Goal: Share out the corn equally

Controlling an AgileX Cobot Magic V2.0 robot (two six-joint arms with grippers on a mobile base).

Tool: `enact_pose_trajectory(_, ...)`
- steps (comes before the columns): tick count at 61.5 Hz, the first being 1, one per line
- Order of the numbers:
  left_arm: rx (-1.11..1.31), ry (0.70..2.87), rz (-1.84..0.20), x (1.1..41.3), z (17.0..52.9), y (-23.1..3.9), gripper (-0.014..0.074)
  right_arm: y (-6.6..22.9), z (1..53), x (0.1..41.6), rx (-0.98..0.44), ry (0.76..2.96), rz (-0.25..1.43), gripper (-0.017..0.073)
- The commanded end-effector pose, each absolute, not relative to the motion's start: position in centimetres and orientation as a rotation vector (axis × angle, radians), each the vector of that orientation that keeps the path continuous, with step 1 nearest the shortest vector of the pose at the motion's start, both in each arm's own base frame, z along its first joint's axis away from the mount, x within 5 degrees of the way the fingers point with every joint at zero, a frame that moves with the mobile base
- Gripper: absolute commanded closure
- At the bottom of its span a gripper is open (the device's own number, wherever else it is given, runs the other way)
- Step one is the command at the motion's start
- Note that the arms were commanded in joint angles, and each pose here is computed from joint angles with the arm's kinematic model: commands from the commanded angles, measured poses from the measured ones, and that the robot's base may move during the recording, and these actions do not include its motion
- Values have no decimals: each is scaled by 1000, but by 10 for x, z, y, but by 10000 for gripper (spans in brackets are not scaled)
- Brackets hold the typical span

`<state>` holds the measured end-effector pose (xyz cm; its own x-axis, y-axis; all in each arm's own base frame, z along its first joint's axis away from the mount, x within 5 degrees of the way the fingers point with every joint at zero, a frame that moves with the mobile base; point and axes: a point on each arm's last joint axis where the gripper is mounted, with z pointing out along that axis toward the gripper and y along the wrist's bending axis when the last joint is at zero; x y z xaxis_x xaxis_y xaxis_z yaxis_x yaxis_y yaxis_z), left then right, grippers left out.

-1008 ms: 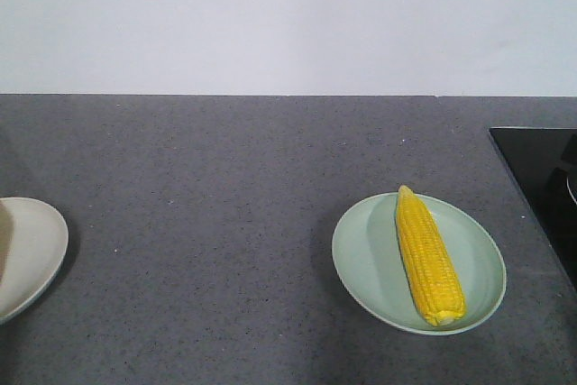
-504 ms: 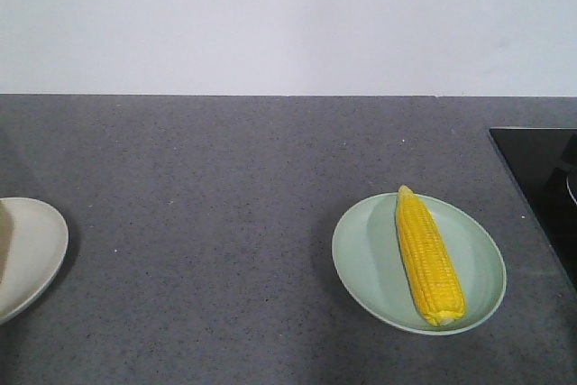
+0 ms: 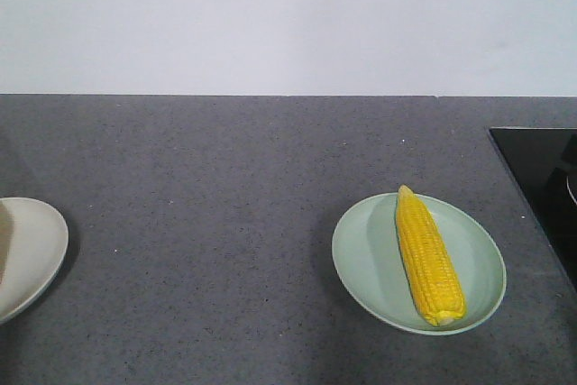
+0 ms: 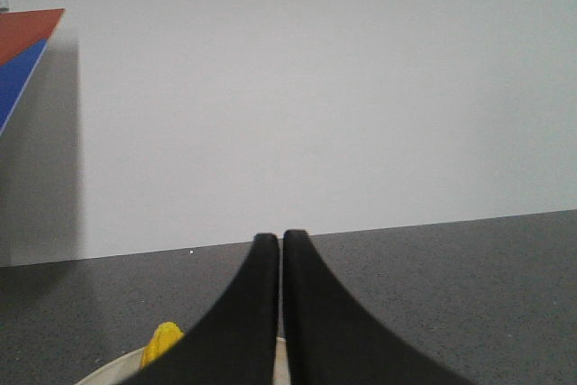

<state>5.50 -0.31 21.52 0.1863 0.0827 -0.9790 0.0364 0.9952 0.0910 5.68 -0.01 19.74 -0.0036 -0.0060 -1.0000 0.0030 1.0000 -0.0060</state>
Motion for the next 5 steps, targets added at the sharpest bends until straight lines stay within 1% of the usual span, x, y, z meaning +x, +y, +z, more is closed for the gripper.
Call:
enact_pose_trajectory(1, 92, 1308, 24, 53, 219, -3, 601, -1, 201, 57, -1, 1506, -17, 569)
enact_pose_trajectory(5, 92, 1308, 24, 53, 219, -3, 601, -1, 201, 57, -1, 1506, -17, 569)
